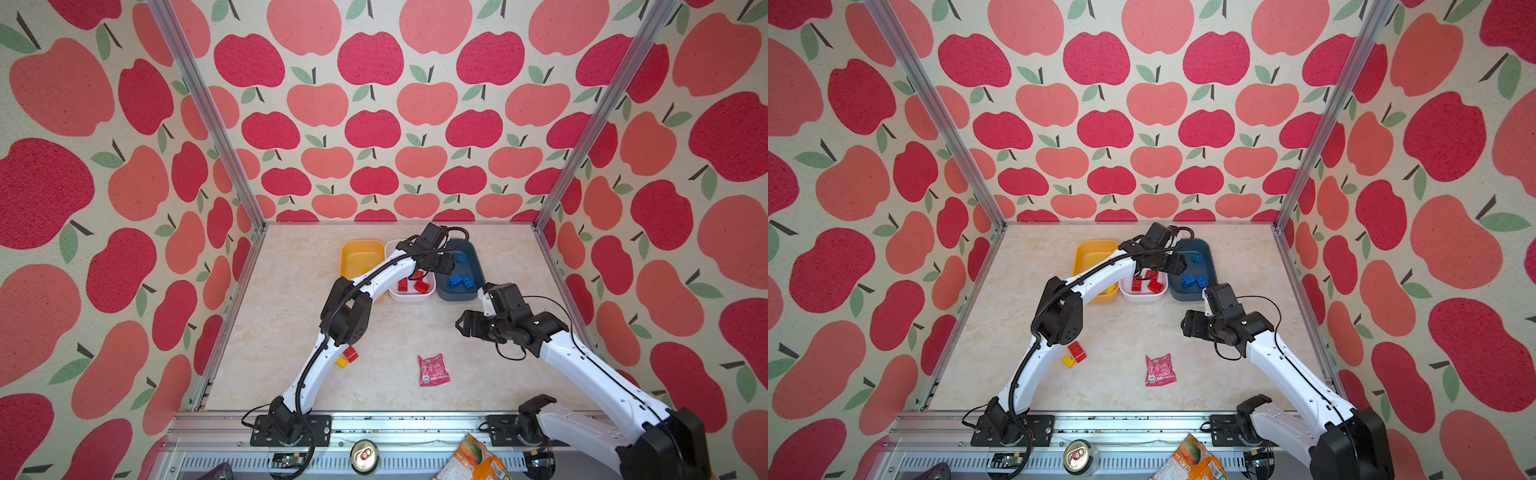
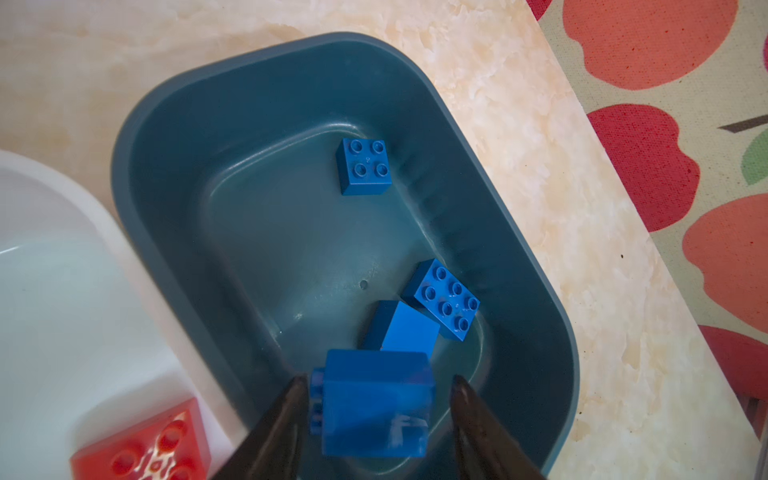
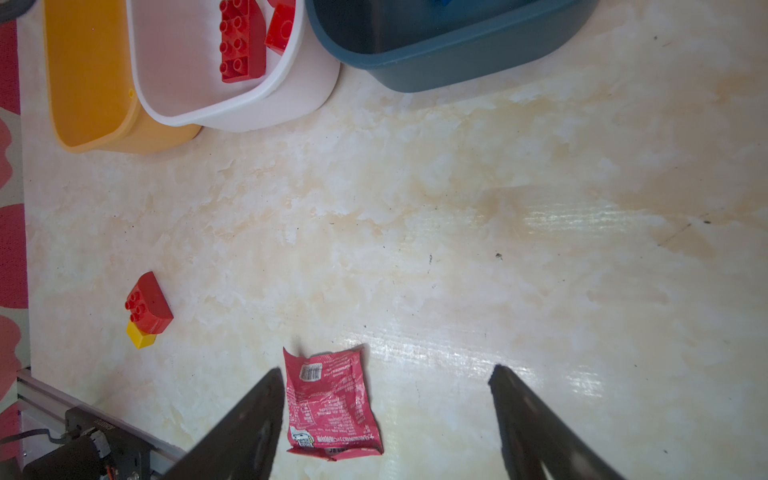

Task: Sort the legos into containers by color
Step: 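Carry the blue brick with the left gripper over the teal bin, then open the left gripper to drop the blue brick into the teal bin, then move the left gripper back to the red brick on the table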

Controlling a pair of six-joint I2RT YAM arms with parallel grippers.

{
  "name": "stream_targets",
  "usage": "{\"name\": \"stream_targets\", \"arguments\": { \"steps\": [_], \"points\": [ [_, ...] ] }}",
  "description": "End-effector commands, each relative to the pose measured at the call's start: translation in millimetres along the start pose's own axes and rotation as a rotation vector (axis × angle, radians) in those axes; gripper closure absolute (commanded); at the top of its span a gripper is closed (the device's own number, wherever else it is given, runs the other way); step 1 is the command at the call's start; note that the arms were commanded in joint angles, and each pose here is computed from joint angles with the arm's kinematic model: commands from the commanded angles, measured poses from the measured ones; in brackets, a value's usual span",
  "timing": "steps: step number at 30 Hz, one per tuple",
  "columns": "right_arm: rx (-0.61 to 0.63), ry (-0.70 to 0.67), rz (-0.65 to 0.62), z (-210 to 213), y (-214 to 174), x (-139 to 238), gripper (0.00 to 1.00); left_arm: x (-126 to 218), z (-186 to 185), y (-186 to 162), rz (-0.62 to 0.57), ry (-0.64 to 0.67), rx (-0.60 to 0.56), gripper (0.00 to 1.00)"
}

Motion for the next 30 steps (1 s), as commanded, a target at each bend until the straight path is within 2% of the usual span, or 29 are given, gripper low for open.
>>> {"name": "stream_targets", "arguments": {
  "steps": [1,11,18,24,30],
  "points": [
    [-0.026,-0.017,0.018,-5,-6,1,0.19,6,-5,4,0.0,-0.013,-0.018,0.33],
    [-0.027,-0.012,0.013,-4,-4,2,0.19,22,-9,8,-0.03,-0.014,-0.027,0.29],
    [-0.026,-0.01,0.013,-4,-4,3,0.19,48,-9,2,-0.06,-0.001,-0.017,0.29],
    [-0.02,-0.002,0.01,-2,-2,2,0.19,84,-5,-16,-0.085,0.031,0.017,0.28],
    [-0.01,0.006,0.012,1,1,2,0.19,125,7,-52,-0.088,0.098,0.062,0.28]
  ]
}}
Point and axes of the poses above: each gripper's point midway between its finger pads, its own x axis back along the fingers, its own z axis along the line the jaws close on, y = z × x, the point moved 5 cm from there along x, back along the fingers, and after that the axes turned 4 degrees about x, right-handed, at the moved point
